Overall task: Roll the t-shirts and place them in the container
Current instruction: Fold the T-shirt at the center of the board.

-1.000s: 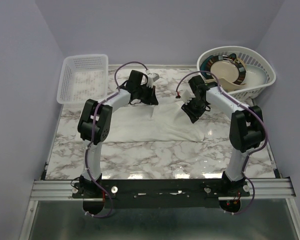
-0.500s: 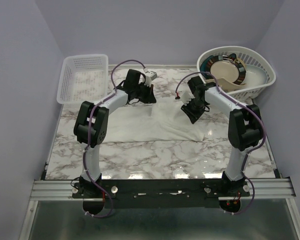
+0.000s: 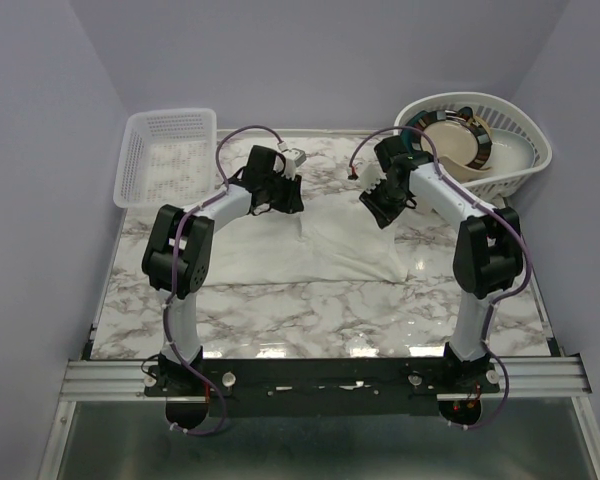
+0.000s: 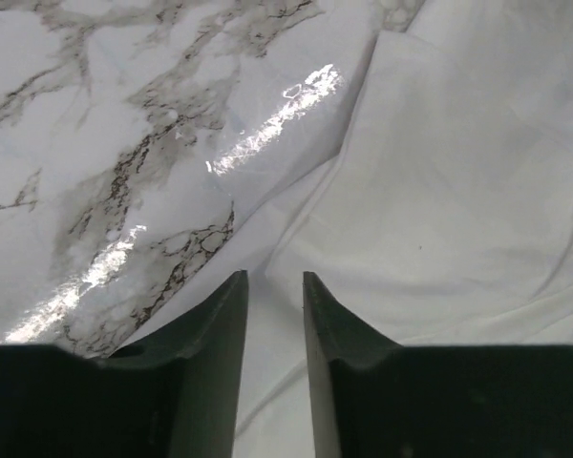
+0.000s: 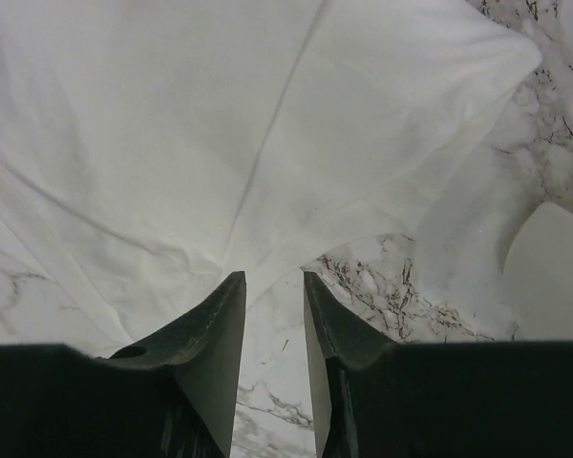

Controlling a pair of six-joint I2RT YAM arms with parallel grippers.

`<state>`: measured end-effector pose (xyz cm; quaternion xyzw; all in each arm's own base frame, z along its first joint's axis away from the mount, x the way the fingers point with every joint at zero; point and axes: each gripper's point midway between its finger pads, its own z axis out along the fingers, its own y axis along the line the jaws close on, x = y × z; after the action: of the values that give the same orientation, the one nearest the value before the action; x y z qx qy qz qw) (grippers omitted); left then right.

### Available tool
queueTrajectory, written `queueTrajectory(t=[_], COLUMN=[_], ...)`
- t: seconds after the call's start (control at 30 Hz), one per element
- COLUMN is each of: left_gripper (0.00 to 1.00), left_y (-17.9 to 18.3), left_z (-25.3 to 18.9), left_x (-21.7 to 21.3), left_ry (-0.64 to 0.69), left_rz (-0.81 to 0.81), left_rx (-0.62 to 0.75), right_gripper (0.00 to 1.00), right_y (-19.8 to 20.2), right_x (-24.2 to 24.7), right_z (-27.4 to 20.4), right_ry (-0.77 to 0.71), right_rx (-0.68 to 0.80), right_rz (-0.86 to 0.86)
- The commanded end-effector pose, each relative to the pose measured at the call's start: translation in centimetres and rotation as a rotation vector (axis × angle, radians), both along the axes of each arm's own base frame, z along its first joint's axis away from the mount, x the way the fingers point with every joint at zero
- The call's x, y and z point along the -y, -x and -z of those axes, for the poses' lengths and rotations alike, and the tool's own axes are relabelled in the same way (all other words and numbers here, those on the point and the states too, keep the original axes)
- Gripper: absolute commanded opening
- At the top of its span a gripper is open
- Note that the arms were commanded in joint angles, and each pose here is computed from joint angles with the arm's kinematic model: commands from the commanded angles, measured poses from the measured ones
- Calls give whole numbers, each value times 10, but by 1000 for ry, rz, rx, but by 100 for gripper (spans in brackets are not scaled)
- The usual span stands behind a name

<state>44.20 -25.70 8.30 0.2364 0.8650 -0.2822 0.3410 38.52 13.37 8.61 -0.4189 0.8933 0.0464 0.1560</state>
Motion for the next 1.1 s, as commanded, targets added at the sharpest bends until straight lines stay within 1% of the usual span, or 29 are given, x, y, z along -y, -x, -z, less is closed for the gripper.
queueTrajectory(t=[0.0,0.03,0.1,0.13,0.2,0.23,0.3,0.33,0.37,0.4,0.43,0.5,0.53,0.67,0.7,0.73,0.8,0.9,1.0,1.07], left_gripper=[47,51,53,53,53,52,48,42,38,34,23,15,11,8,8,7,7,7,7,7], left_y=[-24,-27,-24,-21,-4,5,38,48,64,78,86,105,109,125,127,126,134,140,146,150], left_z=[-33,-38,-43,-53,-48,-57,-36,-40,-24,-19,-19,-5,-2,21,23,24,33,48,63,71], left_x=[-15,-20,-26,-30,-38,-44,-55,-62,-72,-76,-80,-86,-89,-107,-111,-119,-130,-149,-164,-173], left_ry=[-48,-68,-96,-92,-134,-141,-182,-206,-228,-227,-248,-270,-282,-345,-353,-365,-393,-438,-483,-503], left_rz=[-77,-95,-78,-79,2,29,106,150,175,208,256,289,293,293,286,269,275,261,271,277], left_rx=[122,140,158,171,172,188,122,150,115,90,113,65,63,24,22,23,4,-33,-78,-98], right_gripper=[40,40,41,41,42,42,42,42,41,41,41,41,41,41,41,41,41,40,39,39], right_y=[-6,-7,-7,-6,-1,1,10,12,17,11,7,-5,-9,-34,-36,-47,-52,-59,-57,-62], right_x=[3,3,3,3,1,1,-3,-4,-4,-7,-7,-6,-5,-12,-14,-20,-25,-33,-35,-28], right_z=[0,-2,-6,-7,-9,-10,-9,-5,-4,-9,-9,-5,-4,1,13,6,20,22,38,47], right_ry=[12,11,10,9,-4,-5,-24,-23,-22,-26,-17,2,13,2,4,-13,-3,20,75,130], right_rx=[2,7,17,17,2,-3,-47,-72,-104,-92,-83,-54,-44,17,-13,11,-10,3,-22,-2], right_rz=[15,12,10,6,-13,-33,-67,-98,-112,-123,-130,-131,-140,-121,-120,-120,-131,-183,-254,-281])
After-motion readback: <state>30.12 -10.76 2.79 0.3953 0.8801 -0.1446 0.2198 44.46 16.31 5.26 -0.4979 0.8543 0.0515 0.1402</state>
